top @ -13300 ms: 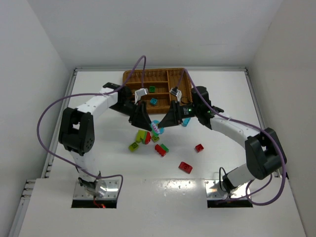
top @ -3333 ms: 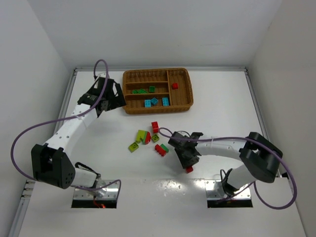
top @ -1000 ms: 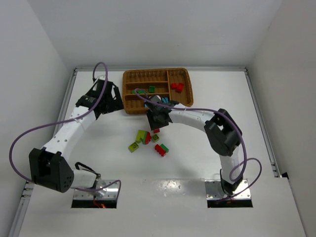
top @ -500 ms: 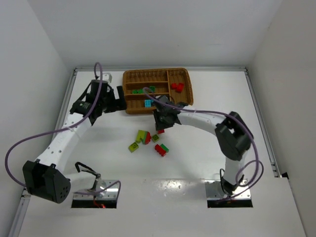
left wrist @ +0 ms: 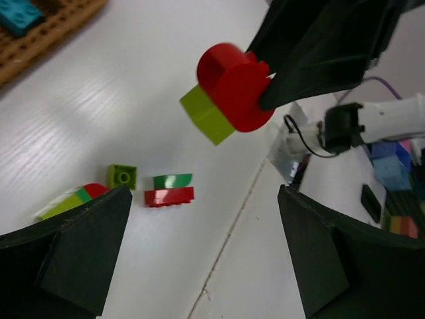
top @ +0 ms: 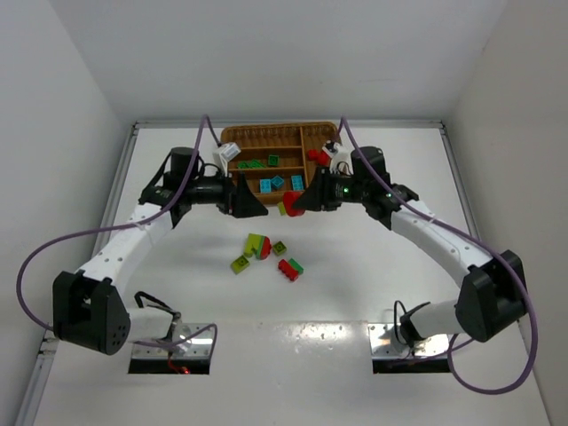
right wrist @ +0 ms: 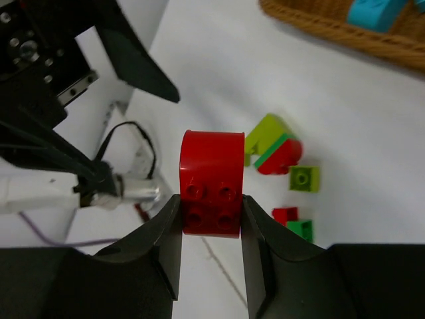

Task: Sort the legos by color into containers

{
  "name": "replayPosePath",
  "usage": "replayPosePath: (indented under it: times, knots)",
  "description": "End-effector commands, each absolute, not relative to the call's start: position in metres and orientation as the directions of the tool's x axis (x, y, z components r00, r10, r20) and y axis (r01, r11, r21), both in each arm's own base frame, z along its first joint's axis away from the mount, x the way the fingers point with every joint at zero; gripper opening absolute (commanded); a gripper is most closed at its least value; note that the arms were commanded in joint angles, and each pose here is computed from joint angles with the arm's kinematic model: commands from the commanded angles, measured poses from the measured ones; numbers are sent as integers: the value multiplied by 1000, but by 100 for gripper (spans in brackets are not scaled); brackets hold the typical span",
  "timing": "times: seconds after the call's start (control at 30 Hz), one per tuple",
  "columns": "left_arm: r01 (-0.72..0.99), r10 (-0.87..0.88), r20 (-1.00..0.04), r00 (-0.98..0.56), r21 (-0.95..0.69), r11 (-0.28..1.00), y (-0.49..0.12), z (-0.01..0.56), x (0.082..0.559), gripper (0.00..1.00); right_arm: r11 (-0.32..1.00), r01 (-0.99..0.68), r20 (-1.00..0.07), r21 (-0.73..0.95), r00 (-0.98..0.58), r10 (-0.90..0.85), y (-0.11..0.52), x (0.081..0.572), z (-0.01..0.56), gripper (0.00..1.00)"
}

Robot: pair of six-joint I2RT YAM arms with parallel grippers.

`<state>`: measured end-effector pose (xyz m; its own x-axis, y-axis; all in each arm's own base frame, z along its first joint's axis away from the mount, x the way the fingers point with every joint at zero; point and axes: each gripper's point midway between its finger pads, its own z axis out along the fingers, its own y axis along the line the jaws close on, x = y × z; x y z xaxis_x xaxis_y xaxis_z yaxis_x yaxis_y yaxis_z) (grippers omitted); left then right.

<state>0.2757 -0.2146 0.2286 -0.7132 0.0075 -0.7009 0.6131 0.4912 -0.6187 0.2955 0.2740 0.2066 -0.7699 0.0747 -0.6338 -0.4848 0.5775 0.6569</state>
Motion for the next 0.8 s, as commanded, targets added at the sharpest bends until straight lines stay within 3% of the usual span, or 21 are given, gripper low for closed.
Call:
replayPosePath:
  times: [0.0, 0.4, 0.77]
  knots:
    - [728, 49, -753, -656, -615, 302, -227, 250, 259, 99, 362, -562, -622, 744, -780, 66, 288, 273, 238, 21]
    - [742, 96, -738, -667, -649, 169, -233, 246, 247, 96, 148, -620, -630, 770, -776, 25, 299, 249, 269, 21]
    - [779, 126, -771, -624, -626, 32, -240, 265, 231, 95, 88, -630, -630, 772, -776, -25, 310, 247, 272, 21]
